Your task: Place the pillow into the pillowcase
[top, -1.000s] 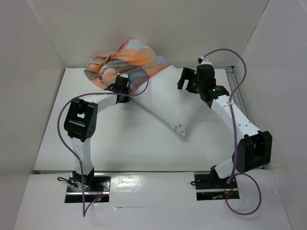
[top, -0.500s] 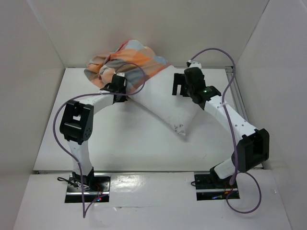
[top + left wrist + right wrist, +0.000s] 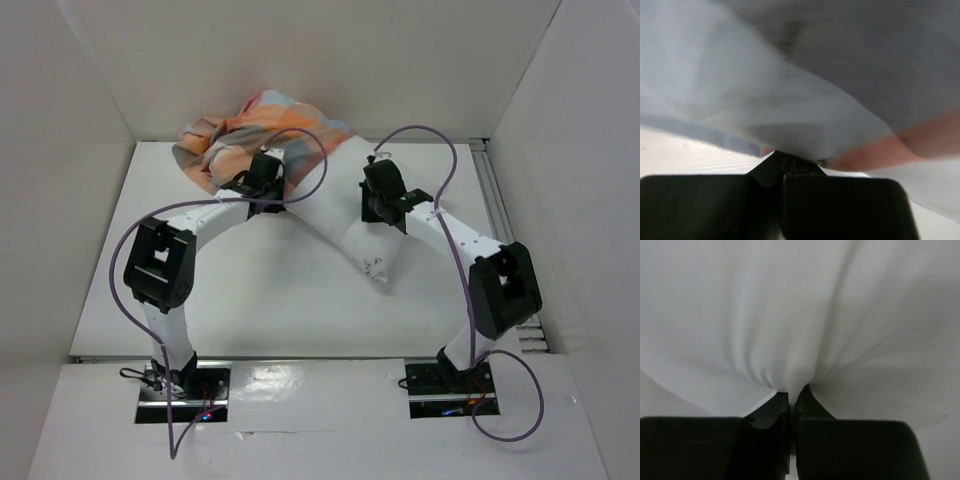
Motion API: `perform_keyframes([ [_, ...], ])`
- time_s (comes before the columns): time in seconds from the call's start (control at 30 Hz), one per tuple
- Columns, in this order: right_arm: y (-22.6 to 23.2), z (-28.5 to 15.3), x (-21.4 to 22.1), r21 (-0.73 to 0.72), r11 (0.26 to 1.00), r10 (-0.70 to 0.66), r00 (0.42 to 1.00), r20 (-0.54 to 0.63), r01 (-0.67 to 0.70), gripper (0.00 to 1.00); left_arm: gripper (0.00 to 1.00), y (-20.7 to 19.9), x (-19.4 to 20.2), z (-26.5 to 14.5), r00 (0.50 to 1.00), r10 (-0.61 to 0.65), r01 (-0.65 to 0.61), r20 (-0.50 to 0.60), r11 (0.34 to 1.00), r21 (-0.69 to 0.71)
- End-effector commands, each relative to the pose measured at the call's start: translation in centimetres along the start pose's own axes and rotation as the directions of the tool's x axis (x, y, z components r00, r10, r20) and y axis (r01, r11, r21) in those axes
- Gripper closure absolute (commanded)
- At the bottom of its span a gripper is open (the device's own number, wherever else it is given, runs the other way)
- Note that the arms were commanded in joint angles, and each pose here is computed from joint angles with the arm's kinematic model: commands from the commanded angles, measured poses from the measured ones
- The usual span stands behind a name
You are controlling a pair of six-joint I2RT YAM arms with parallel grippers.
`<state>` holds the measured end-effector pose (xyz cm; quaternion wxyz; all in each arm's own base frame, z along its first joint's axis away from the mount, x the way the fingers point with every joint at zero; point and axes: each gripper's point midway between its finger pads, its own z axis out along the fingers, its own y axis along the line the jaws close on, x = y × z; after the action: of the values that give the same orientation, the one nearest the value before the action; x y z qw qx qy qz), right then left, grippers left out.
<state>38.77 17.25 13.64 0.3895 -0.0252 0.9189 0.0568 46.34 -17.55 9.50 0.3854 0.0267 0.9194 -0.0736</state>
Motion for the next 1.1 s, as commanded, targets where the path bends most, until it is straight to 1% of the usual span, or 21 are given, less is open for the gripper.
perform_keyframes([
  [0.0,3.6,3.0,-0.1,-0.173,0.983,0.05,0.998,-0.03,-0.055,1.0,1.0,-8.4,-4.1,-4.6,0.996,0.023,-0.042,0.089,0.976,0.215],
  [0.07,4.9,2.8,-2.1,-0.232,0.97,0.076,0.997,0.027,-0.068,1.0,1.0,-12.3,-4.8,-7.2,0.993,0.044,-0.076,0.11,0.95,0.303],
  [0.1,5.1,2.3,-3.6,-0.253,0.963,0.117,0.991,0.057,-0.099,1.0,1.0,-14.0,-5.1,-8.4,0.99,0.055,-0.096,0.127,0.934,0.343],
  [0.17,5.6,1.9,-5.0,-0.268,0.957,0.137,0.987,0.088,-0.109,1.0,1.0,-17.2,-5.4,-11.4,0.984,0.067,-0.128,0.164,0.911,0.392],
  [0.27,5.8,1.9,-6.2,-0.289,0.948,0.173,0.979,0.104,-0.137,1.0,1.0,-21.5,-6.2,-15.8,0.984,0.031,-0.125,0.174,0.818,0.562],
  [0.3,5.7,1.9,-6.6,-0.297,0.942,0.197,0.975,0.106,-0.158,1.0,1.0,-23.0,-6.2,-17.1,0.989,0.014,-0.107,0.148,0.761,0.64],
  [0.33,5.8,2.1,-6.0,-0.305,0.937,0.206,0.974,0.093,-0.17,1.0,1.0,-23.8,-6.8,-17.9,0.987,-0.005,-0.108,0.162,0.727,0.678],
  [0.37,5.5,2.2,-6.4,-0.316,0.929,0.231,0.968,0.099,-0.19,1.0,1.0,-24.2,-6.7,-18.3,0.988,-0.007,-0.106,0.156,0.705,0.701],
  [0.43,5.0,2.1,-6.1,-0.334,0.916,0.262,0.961,0.085,-0.22,1.0,1.0,-24.4,-7.9,-18.9,0.983,-0.023,-0.114,0.184,0.707,0.698],
  [0.47,4.3,1.1,-7.0,-0.336,0.914,0.276,0.955,0.111,-0.225,1.0,1.0,-23.7,-7.8,-18.3,0.988,-0.016,-0.095,0.154,0.725,0.682],
  [0.53,4.2,-0.8,-7.9,-0.347,0.916,0.263,0.954,0.144,-0.2,1.0,1.0,-24.1,-9.4,-20.4,0.983,-0.01,-0.123,0.181,0.699,0.704],
  [0.57,3.8,-3.2,-8.7,-0.348,0.918,0.261,0.95,0.172,-0.189,1.0,1.0,-24.2,-9.8,-21.2,0.982,-0.002,-0.134,0.187,0.692,0.71],
  [0.63,3.0,-5.8,-9.5,-0.332,0.931,0.235,0.947,0.218,-0.155,1.0,1.0,-24.4,-11.3,-26.2,0.971,-0.005,-0.175,0.239,0.668,0.723],
  [0.67,2.4,-8.5,-10.1,-0.328,0.934,0.235,0.938,0.255,-0.145,1.0,1.0,-24.8,-11.2,-28.2,0.967,-0.004,-0.191,0.254,0.648,0.737],
  [0.73,1.1,-10.7,-10.0,-0.291,0.946,0.228,0.931,0.286,-0.142,1.0,1.0,-24.3,-11.5,-31.1,0.963,-0.023,-0.193,0.267,0.633,0.75],
  [0.77,0.6,-11.9,-10.1,-0.278,0.951,0.223,0.927,0.302,-0.138,1.0,1.0,-23.6,-11.9,-33.9,0.956,-0.049,-0.2,0.289,0.613,0.764],
  [0.83,-0.3,-14.8,-9.3,-0.264,0.954,0.222,0.927,0.303,-0.143,1.0,1.0,-23.9,-11.3,-37.2,0.952,-0.053,-0.22,0.301,0.568,0.793],
  [0.93,-1.3,-18.1,-8.3,-0.244,0.958,0.217,0.935,0.281,-0.149,1.0,1.0,-23.4,-11.8,-41.8,0.952,-0.105,-0.193,0.289,0.529,0.826],
  [0.97,-1.3,-19.0,-8.6,-0.246,0.955,0.23,0.934,0.273,-0.163,1.0,1.0,-23.1,-12.2,-42.4,0.95,-0.119,-0.184,0.288,0.532,0.827],
  [1.03,-1.5,-19.8,-7.2,-0.233,0.956,0.231,0.949,0.212,-0.18,1.0,1.0,-23.0,-12.3,-42.6,0.956,-0.122,-0.161,0.267,0.544,0.824],
  [1.07,-1.3,-20.4,-7.3,-0.25,0.949,0.244,0.948,0.202,-0.191,1.0,1.0,-22.5,-13.8,-42.7,0.94,-0.143,-0.178,0.309,0.568,0.804],
])
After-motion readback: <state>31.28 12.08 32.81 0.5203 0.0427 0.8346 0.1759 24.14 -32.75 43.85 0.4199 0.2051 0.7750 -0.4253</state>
